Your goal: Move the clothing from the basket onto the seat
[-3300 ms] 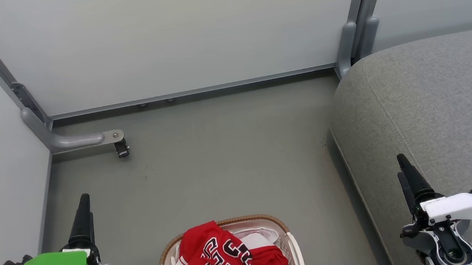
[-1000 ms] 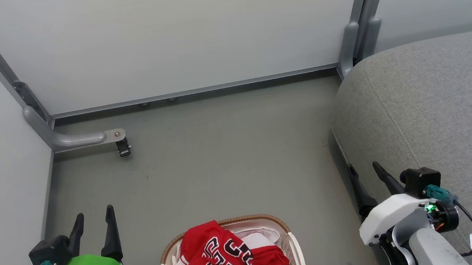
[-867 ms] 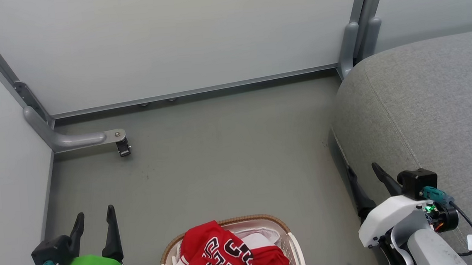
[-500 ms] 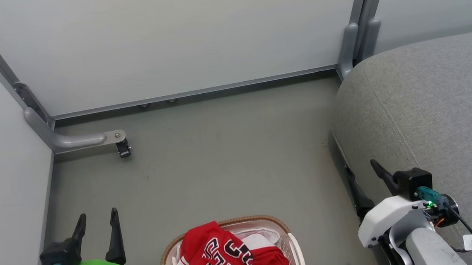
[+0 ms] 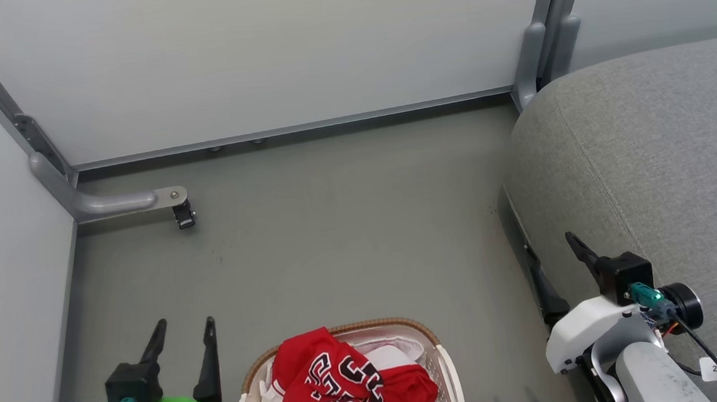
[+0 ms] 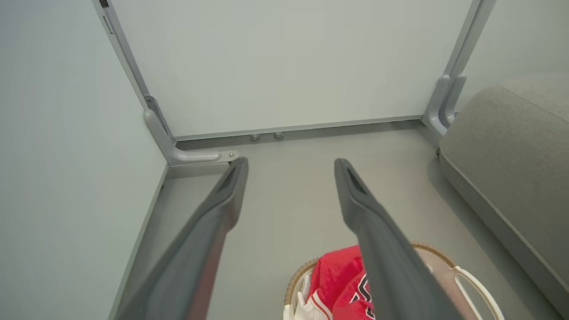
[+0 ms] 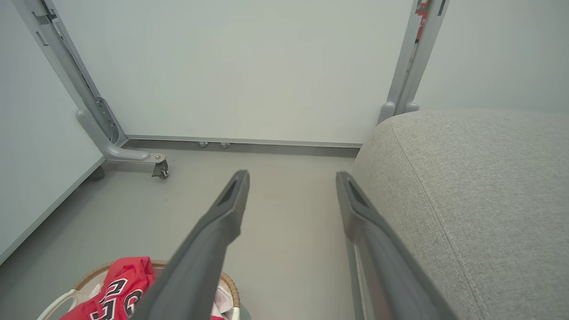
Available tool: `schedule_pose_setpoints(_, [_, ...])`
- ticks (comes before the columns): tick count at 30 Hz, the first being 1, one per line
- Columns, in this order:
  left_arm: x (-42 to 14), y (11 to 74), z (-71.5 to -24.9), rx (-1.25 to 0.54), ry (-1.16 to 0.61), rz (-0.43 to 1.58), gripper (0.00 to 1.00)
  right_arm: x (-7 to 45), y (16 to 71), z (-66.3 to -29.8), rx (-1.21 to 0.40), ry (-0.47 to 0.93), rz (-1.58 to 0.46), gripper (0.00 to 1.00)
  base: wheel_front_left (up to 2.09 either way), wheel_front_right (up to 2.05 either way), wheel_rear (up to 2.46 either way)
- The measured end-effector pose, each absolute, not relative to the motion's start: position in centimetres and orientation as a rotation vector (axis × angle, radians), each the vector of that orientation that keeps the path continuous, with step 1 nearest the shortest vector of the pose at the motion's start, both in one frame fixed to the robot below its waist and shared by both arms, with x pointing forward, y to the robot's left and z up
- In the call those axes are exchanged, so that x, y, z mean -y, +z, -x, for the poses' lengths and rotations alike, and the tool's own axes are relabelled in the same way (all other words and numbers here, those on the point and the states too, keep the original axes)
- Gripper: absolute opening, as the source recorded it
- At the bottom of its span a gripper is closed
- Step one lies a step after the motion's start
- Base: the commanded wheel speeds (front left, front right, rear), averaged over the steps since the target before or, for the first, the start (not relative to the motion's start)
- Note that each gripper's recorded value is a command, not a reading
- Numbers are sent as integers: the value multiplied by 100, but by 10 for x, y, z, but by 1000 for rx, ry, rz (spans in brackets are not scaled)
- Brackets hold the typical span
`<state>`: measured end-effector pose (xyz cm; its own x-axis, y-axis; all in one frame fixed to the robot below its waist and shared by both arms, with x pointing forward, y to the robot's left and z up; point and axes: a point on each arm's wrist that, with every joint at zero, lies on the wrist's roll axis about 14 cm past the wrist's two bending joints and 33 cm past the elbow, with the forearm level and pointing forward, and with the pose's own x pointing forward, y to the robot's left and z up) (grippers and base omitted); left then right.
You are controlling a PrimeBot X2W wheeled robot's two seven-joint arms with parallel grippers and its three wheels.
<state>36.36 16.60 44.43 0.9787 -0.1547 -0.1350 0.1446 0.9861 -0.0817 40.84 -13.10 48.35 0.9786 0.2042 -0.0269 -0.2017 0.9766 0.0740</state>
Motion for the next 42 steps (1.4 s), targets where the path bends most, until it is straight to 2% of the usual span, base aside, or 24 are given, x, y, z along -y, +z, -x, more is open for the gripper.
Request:
schedule_pose_setpoints(12, [-112,403,-394,-260,-361,46,100,120,464,-444,-55,250,-7,100,0,0,0])
schedule_pose_setpoints(22, [-76,332,-406,-464,-521,68,100,133,430,-476,-102,220,2,100,0,0,0])
schedule_pose_setpoints(35, [-73,224,-357,-832,-655,19,100,153,368,-484,-225,166,-13,100,0,0,0])
schedule_pose_setpoints(42, [-86,194,-348,-918,-713,-74,100,155,344,-485,-272,164,-10,100,0,0,0])
